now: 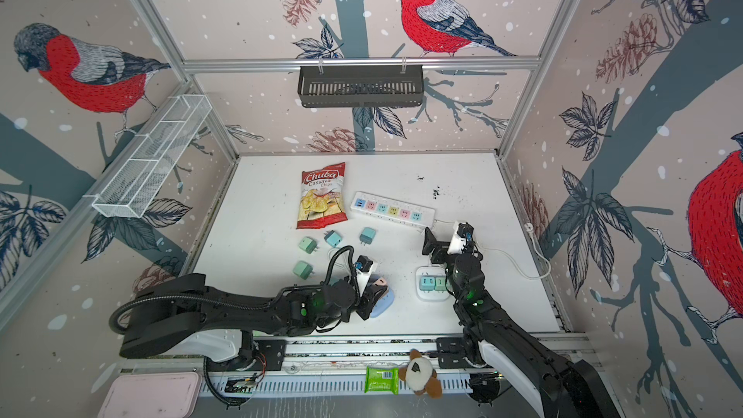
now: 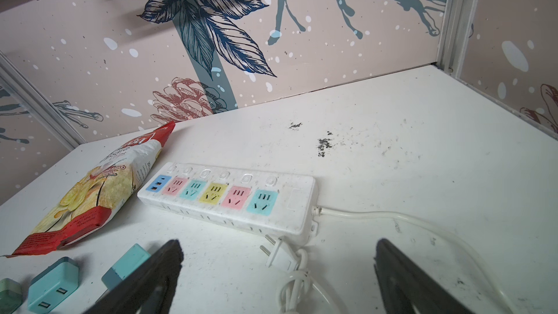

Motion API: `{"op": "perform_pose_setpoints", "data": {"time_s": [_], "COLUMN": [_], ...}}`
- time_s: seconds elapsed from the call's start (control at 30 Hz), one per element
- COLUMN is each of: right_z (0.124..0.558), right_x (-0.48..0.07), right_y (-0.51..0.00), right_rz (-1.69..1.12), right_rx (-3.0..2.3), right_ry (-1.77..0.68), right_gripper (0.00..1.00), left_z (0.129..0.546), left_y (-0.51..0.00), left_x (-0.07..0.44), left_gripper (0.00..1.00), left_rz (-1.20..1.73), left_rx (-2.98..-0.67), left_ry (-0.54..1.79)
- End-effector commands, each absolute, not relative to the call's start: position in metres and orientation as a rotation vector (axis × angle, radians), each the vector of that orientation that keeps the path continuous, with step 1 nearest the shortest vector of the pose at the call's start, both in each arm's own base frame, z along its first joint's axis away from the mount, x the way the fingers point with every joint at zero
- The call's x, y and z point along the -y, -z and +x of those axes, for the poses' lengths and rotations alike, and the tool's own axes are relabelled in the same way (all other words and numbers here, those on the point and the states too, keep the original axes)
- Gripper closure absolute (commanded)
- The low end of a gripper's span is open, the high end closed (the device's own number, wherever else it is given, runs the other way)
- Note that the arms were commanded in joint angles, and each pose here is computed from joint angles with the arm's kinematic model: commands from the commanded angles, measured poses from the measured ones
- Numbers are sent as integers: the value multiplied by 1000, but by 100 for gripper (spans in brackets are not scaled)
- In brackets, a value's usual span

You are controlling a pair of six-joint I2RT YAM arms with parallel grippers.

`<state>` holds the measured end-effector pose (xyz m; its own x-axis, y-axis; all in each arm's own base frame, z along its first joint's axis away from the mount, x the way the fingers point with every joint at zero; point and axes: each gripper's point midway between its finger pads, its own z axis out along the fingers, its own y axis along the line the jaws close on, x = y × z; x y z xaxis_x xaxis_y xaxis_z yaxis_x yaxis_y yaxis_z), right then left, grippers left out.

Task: Insert the plug
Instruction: 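Carry the pink charger with the left gripper toward the light-blue socket cube, then lower the pink charger with the left gripper into the light-blue socket cube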

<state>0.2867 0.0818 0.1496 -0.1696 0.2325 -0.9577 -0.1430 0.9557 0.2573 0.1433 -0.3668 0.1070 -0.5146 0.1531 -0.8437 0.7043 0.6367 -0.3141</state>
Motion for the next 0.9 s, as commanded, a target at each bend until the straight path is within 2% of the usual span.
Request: {"op": "perform_pose_setpoints", "data": {"time_s": [0.0,0.87], "right_z": [289,295], "right_x": [-82,-90], "right_y": [-158,-154], "right_rz": [70,42], "right_rx": [-1684,-1718], "right_ry": [-329,-314], "right_gripper": [0,0], "left_z": [150,155], "left_y": [-119,-92], "left_x": [371,369], "left_gripper": [100,100], "left_rz": [601,621], "left_rx": [-1980,-1984], "left_ry": [860,785]}}
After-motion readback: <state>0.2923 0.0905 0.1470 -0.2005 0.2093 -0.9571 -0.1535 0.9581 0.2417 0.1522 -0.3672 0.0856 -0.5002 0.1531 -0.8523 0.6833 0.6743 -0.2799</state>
